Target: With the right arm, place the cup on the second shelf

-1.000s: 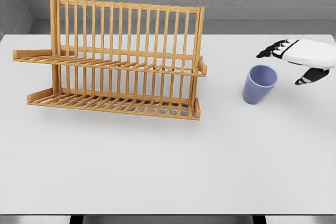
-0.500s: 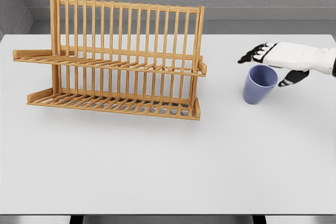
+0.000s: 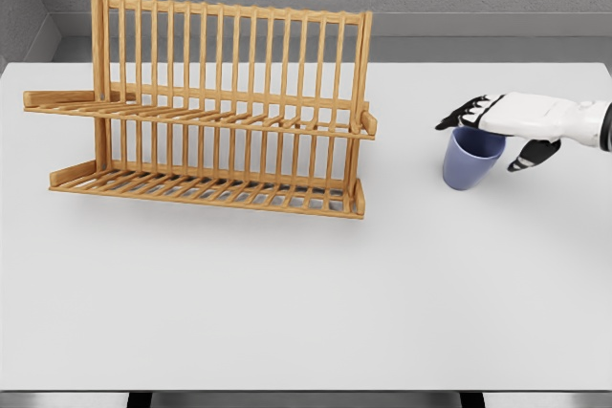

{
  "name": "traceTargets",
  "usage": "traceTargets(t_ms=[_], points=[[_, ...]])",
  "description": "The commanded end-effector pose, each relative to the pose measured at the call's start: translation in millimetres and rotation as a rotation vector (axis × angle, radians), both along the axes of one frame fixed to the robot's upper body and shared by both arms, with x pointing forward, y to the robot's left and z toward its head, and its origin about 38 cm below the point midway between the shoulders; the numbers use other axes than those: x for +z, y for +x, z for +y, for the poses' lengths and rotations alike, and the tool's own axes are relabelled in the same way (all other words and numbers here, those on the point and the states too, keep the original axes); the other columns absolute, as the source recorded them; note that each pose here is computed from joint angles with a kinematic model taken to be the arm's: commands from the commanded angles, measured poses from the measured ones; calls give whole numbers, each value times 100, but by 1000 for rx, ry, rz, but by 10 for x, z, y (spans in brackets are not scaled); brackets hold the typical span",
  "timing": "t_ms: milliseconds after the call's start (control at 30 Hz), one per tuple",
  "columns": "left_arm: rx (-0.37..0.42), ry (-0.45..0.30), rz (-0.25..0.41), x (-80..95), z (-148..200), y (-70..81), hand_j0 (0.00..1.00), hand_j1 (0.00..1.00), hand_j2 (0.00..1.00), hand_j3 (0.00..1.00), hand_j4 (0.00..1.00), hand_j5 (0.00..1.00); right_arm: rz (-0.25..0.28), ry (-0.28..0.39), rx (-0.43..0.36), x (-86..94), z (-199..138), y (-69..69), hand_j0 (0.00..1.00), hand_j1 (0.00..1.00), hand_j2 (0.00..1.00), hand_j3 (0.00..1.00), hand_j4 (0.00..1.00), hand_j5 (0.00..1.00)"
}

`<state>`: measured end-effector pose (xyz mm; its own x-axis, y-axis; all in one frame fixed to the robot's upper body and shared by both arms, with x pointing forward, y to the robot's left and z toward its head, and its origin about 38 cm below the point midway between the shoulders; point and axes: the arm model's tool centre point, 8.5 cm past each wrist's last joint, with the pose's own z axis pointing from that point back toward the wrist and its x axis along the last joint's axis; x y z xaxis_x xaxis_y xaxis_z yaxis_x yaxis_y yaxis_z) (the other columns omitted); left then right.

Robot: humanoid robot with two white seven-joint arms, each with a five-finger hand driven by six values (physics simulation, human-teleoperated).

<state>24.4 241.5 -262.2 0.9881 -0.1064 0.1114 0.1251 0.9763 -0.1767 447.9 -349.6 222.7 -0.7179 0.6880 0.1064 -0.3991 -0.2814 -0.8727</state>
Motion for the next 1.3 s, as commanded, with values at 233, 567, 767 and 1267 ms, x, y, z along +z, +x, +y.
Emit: traceTargets(t_ms=[233, 567, 767, 1267], points=[[1, 0, 0, 0, 0, 0, 100, 100, 100, 100, 100, 100, 5, 11, -2, -20, 22, 11, 98, 98, 98, 98, 98, 98], [1, 0, 0, 0, 0, 0, 100, 100, 100, 100, 100, 100, 15, 14, -11, -58, 13, 38, 76, 76, 76, 76, 76, 76], [1, 0, 0, 0, 0, 0, 100, 100, 100, 100, 100, 100, 13, 13, -8, -50, 19, 34, 68, 68, 68, 68, 68, 68], [1, 0, 0, 0, 0, 0, 100, 100, 100, 100, 100, 100, -16, 20, -8, 76, 20, 71, 61, 61, 61, 61, 61, 61]])
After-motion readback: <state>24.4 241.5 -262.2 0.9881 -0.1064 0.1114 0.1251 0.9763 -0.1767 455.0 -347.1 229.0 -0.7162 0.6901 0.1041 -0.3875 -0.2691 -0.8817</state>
